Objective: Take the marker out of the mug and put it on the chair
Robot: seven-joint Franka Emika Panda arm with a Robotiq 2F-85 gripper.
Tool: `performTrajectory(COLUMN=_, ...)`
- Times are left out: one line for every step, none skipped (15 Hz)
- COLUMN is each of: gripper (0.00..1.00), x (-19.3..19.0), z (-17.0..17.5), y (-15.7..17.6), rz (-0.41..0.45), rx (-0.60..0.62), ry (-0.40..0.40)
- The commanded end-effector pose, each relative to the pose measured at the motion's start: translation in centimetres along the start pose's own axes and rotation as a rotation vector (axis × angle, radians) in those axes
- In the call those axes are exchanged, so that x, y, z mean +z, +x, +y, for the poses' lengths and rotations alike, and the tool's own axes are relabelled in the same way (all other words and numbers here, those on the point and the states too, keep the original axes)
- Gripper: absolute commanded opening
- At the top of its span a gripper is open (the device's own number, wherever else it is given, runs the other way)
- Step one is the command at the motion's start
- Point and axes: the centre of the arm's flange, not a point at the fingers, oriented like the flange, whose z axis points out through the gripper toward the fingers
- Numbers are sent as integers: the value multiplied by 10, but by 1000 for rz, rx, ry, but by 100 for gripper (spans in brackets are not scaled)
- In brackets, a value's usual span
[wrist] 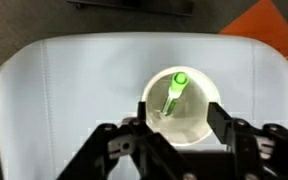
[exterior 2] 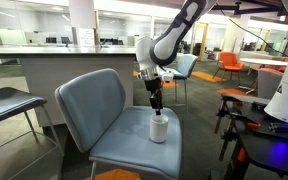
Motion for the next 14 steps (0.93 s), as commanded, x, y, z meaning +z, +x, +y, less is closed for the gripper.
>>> performTrajectory(gripper=56, x=9, z=-4, y=15, rz=9, rx=41, ry=23)
performTrajectory(gripper=60, x=11, z=-3, y=18, rz=8, rx=44, ry=25)
performTrajectory(gripper=58, x=14, z=-3, y=21, rz=3, rx=46, ry=30)
performTrajectory(gripper=59, x=17, z=-4, y=24, rz=0, rx=50, ry=34)
performTrajectory(gripper=57, x=20, z=-4, y=26, rz=-5, rx=55, ry=39)
performTrajectory(gripper=58, x=22, z=-4, y=28, rz=-7, rx=57, ry=43)
performTrajectory(gripper=57, x=24, z=-4, y=30, rz=-10, rx=61, ry=47)
performTrajectory(gripper=58, x=27, z=-4, y=31, rz=-14, rx=64, ry=49)
performTrajectory(gripper=58, x=30, z=-5, y=31, rz=-18, rx=67, ry=52)
performTrajectory(gripper=58, x=32, z=-5, y=32, rz=-22, rx=69, ry=54)
performTrajectory(gripper=56, x=35, z=-5, y=31, rz=-27, rx=72, ry=55)
performTrajectory(gripper=56, x=36, z=-5, y=30, rz=-32, rx=74, ry=58)
performTrajectory(gripper=54, x=38, z=-5, y=28, rz=-35, rx=75, ry=57)
performTrajectory(gripper=53, x=38, z=-4, y=26, rz=-36, rx=77, ry=58)
